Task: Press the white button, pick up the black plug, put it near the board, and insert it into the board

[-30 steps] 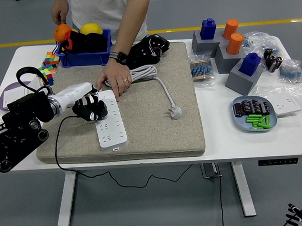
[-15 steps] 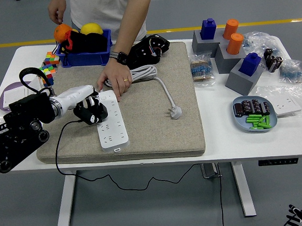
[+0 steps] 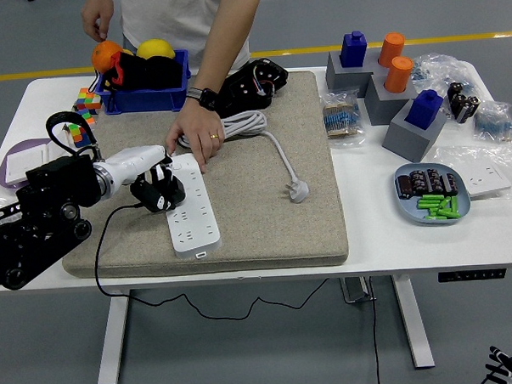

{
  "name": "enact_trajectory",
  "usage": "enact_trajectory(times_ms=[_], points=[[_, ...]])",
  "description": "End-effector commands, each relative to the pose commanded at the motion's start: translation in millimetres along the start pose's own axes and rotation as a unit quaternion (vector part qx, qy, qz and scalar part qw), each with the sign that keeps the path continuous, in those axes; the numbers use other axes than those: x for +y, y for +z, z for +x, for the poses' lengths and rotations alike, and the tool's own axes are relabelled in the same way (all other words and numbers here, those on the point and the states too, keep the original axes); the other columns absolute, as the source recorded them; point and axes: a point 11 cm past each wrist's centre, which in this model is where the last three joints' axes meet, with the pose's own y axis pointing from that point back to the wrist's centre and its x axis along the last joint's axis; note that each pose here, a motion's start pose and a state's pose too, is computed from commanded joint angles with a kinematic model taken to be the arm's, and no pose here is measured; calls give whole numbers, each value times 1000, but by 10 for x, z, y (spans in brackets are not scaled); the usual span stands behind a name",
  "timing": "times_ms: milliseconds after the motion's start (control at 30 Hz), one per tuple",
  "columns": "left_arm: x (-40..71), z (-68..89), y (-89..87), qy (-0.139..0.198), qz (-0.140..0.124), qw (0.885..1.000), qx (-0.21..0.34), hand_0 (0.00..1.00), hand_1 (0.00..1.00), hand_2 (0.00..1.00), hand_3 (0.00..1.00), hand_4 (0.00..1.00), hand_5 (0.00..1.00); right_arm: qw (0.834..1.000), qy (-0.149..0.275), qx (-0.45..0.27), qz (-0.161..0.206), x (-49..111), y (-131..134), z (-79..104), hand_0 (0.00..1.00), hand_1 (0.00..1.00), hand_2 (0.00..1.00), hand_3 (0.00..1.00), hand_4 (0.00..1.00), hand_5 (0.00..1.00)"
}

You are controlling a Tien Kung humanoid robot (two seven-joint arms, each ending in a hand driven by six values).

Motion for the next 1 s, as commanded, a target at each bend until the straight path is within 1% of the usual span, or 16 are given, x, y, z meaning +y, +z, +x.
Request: enact_trajectory(times_ms=[300, 433, 467, 633, 667, 833, 867, 1000], points=[[-36, 51, 93, -2, 1, 1000, -28, 279, 255, 305, 334, 684, 2, 1000, 1, -1, -1, 1, 5, 11, 795, 687, 638, 626, 725, 464], [-51, 76, 120, -1, 5, 999, -38, 279, 255, 305, 334, 684, 2, 1000, 1, -1, 0, 0, -4, 7, 795, 687, 638, 626, 725, 464], [-56, 75, 122, -3, 6, 999, -39, 278, 245, 289, 305, 677, 2, 1000, 1, -1, 0, 0, -6, 5, 795, 687, 638, 626, 724, 464], [-75, 22, 97, -13, 14, 999, -34, 278, 245, 289, 305, 677, 2, 1000, 0, -1, 1, -1, -6, 3, 795, 687, 638, 626, 724, 464], [-77, 12, 92, -15, 14, 999, -32, 281, 263, 279, 316, 699, 2, 1000, 0, -1, 0, -1, -5, 2, 795, 687, 638, 626, 724, 463], [-79, -23, 80, -20, 13, 1000, -19, 281, 263, 279, 316, 699, 2, 1000, 0, -2, -1, 1, 5, 3, 795, 687, 638, 626, 724, 463], [-79, -26, 76, -21, 13, 1000, -17, 287, 357, 360, 452, 819, 2, 1000, 0, -1, -1, 1, 7, 3, 795, 687, 638, 625, 724, 463], [-72, -13, 75, -18, 9, 1000, -9, 287, 357, 360, 452, 819, 2, 1000, 0, -1, -1, 1, 8, 4, 795, 687, 638, 625, 724, 463]])
